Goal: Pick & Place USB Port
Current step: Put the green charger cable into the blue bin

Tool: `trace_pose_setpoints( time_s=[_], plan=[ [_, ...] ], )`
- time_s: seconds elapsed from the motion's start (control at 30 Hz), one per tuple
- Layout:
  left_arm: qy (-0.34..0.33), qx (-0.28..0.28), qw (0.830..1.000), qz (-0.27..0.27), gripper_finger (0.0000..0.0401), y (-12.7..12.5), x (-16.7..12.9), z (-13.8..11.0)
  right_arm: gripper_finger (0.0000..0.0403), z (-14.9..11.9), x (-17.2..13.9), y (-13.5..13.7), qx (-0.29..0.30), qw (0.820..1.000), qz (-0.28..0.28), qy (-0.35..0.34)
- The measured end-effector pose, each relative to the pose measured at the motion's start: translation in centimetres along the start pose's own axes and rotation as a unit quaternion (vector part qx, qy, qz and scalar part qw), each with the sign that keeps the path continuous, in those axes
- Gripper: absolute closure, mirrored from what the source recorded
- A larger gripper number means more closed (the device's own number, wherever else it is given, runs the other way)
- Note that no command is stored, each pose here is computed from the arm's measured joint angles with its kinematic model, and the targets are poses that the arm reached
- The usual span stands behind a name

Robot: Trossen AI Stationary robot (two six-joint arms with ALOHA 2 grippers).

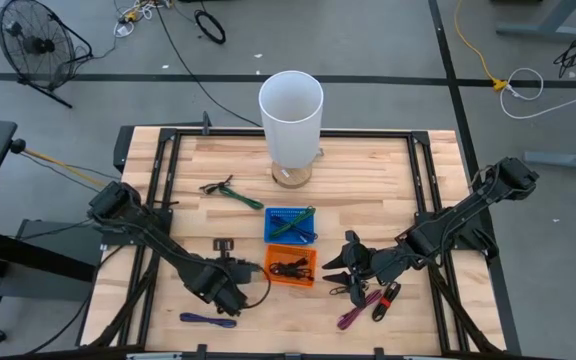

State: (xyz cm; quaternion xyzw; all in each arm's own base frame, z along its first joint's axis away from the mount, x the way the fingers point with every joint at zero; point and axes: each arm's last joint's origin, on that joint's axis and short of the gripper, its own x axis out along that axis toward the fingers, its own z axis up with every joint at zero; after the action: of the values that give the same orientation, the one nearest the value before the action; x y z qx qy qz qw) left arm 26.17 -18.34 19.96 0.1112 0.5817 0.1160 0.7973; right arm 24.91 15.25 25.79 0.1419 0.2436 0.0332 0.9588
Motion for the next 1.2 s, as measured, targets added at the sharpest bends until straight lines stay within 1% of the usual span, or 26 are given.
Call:
trace_pose_setpoints(
  time_s=[0.1, 0.2, 0.3, 0.4, 0.47, 0.53, 0.67, 0.87, 1.03, 1.13, 1.2],
  plan=[
    [-0.077, -0.007, 0.997, 0.016, 0.0386, -0.1, -1.9, 2.1, 0.0277, 0.0, 0.0, 0.0, 0.0, 1.0, -0.007, -0.006],
    [-0.155, 0.002, 0.988, 0.022, 0.0386, 0.0, -4.1, 4.4, 0.0277, 0.2, 0.0, 0.0, 0.001, 1.0, -0.008, -0.015],
    [-0.233, -0.004, 0.972, 0.009, 0.0386, 0.3, -6.4, 7.0, 0.0277, 0.8, 0.0, 0.2, -0.01, 0.999, -0.01, -0.049],
    [-0.305, -0.023, 0.952, -0.005, 0.0386, 1.1, -8.5, 9.5, 0.0277, 1.8, -0.2, 0.8, -0.044, 0.993, -0.002, -0.11],
    [-0.344, -0.033, 0.938, -0.02, 0.0386, 1.6, -9.4, 10.8, 0.0277, 2.5, -0.5, 1.2, -0.068, 0.987, 0.009, -0.144],
    [-0.372, -0.03, 0.927, -0.041, 0.0386, 2.1, -10.0, 11.8, 0.0277, 3.0, -0.7, 1.6, -0.083, 0.981, 0.019, -0.173],
    [-0.403, -0.027, 0.912, -0.068, 0.0386, 2.8, -10.3, 12.9, 0.0277, 3.6, -1.0, 1.9, -0.101, 0.973, 0.029, -0.206],
    [-0.402, -0.034, 0.913, -0.064, 0.0387, 3.9, -9.8, 13.5, 0.0277, 3.6, -1.0, 1.8, -0.103, 0.973, 0.025, -0.203],
    [-0.398, -0.031, 0.916, -0.049, 0.0387, 4.5, -9.9, 13.5, 0.0277, 3.3, -0.9, 1.7, -0.107, 0.976, 0.02, -0.191],
    [-0.405, -0.042, 0.913, -0.034, 0.0387, 5.2, -10.8, 13.2, 0.0277, 3.4, -0.9, 1.6, -0.106, 0.976, 0.014, -0.192],
    [-0.417, -0.058, 0.907, -0.027, 0.0387, 5.6, -11.2, 13.3, 0.0277, 3.1, -0.8, 1.6, -0.111, 0.977, 0.012, -0.183]
  ],
)
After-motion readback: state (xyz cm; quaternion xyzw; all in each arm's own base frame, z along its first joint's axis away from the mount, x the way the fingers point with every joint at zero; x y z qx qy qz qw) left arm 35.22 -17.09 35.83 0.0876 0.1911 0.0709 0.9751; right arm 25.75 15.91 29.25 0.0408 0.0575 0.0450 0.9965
